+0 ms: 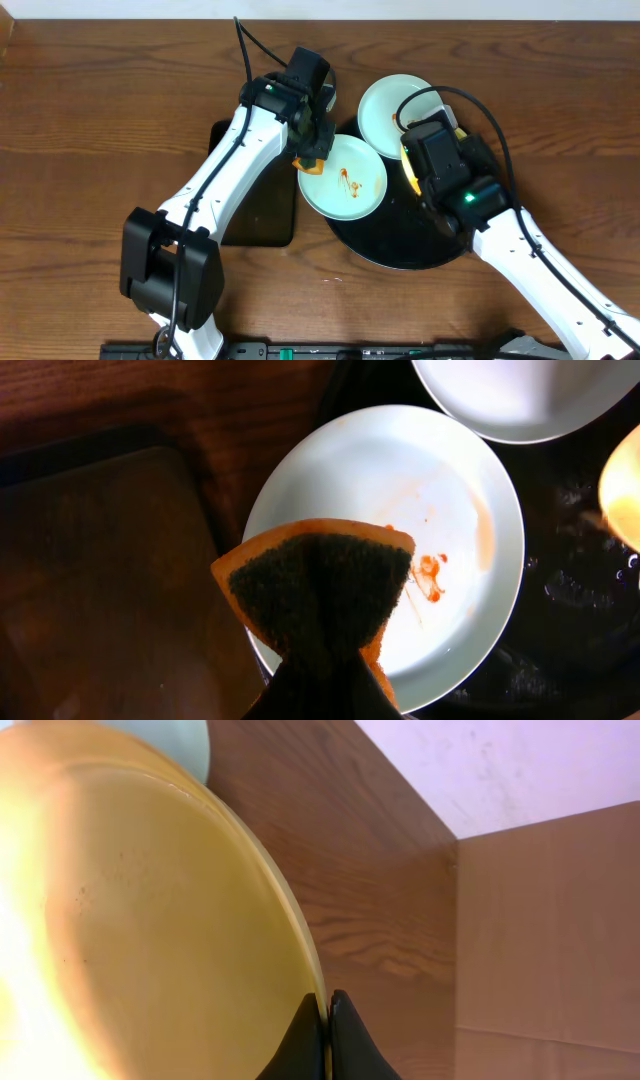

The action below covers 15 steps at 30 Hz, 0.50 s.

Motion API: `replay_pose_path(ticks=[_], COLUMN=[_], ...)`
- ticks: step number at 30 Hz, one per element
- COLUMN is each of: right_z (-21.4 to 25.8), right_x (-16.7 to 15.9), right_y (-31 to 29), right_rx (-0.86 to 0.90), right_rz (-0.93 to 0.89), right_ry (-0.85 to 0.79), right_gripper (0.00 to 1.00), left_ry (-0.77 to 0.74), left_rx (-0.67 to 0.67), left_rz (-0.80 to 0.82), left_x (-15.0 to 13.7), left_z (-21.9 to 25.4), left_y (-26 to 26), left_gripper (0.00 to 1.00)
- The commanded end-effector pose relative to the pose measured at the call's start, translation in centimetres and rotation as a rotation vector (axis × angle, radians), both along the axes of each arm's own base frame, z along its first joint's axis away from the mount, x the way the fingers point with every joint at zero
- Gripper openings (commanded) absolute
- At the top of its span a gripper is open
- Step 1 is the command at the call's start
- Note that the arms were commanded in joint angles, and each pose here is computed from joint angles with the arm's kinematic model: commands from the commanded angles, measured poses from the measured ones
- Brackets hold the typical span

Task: Clean dirty plates on tray and stack at the side
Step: 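Lift the yellow plate with the right gripper and set it right of the tray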

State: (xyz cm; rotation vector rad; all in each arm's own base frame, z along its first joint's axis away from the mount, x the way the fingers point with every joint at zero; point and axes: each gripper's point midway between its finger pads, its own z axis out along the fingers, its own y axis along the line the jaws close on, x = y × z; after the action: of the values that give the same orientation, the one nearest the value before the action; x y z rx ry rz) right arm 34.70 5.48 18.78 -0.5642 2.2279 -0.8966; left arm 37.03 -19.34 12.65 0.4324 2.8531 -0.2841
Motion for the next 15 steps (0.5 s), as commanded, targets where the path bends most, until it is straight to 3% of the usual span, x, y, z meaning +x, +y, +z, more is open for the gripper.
replay_pose_path(ticks=[1,15], right_z=[1.93,1.78], right_x=[0.09,0.18], right_y=[-0.36,-0.52], right_rx=[-0.035,0.007], right_rz=[-0.017,-0.042], right_ry=[-0.052,-0.066], right_gripper=[0.01,0.01], left_ry=[-0.027,-0.027], left_rx=[-0.013,-0.013], left_rz=[0.012,0.012], left_x=[0.08,0.08], left_z=[1.27,1.27], left_y=[0.11,0.11], left_gripper=[0.07,0.07])
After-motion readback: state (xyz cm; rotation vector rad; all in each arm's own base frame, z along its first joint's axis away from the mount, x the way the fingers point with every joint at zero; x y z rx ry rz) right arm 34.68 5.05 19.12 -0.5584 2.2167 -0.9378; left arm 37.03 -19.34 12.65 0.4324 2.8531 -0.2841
